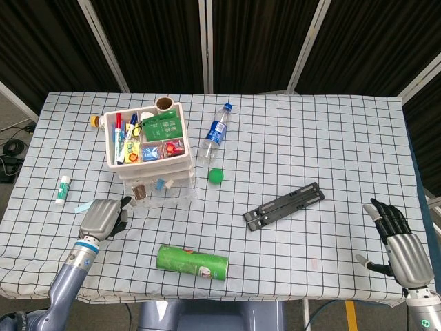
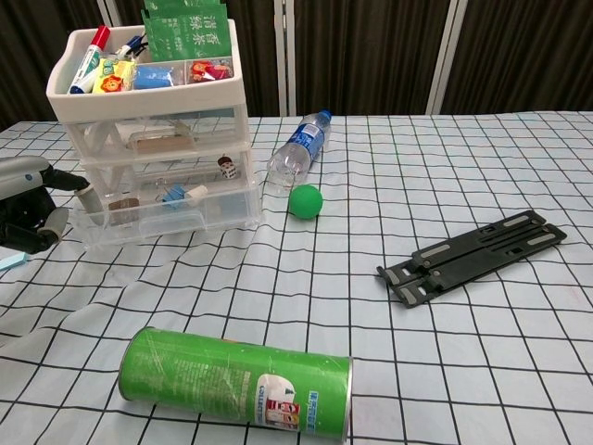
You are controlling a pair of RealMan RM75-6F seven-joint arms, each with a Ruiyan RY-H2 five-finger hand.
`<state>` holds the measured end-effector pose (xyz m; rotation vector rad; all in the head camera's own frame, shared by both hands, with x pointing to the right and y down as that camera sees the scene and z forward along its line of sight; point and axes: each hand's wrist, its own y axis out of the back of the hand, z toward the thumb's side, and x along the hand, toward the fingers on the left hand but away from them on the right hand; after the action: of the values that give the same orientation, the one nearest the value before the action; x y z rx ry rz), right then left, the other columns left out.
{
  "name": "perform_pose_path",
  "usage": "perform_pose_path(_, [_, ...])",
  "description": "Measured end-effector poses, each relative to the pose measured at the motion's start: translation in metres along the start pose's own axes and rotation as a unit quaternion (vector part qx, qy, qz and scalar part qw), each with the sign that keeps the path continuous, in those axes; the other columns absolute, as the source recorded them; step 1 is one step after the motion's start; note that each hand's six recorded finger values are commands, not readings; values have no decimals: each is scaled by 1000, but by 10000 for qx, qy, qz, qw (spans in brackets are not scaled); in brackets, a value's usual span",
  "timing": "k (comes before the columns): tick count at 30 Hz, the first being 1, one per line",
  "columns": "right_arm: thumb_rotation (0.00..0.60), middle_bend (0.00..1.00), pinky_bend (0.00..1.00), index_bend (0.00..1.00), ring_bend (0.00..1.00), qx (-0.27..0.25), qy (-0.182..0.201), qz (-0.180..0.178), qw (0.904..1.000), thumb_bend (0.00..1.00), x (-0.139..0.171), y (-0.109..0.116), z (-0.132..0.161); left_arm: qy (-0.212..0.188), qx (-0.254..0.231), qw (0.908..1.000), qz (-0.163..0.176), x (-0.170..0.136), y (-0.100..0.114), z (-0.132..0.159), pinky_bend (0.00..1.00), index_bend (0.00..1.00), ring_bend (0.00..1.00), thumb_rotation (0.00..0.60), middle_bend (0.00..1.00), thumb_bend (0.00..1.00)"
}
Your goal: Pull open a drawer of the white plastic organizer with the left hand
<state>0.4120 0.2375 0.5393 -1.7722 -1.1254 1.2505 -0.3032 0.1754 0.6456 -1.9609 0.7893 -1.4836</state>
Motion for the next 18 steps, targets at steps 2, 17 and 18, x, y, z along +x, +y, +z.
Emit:
perform_pose_path(2, [600,0,0,0,0,-4,-5,11,10000,13,0,0,0,-39,27,10000,-29,-3,-1,1,857,377,861,600,869,862])
perform_pose_path(17, [600,0,0,0,0,2,-18,36,10000,13,0,-1,-1,-215,112,9996,-125,-20,-7,3,857,378,861,600,869,862])
perform_pose_path(18, [600,0,0,0,0,2,-17,37,10000,13,0,-1,-1,-223,108,9996,-133,-21,-8,3,857,377,861,600,869,862])
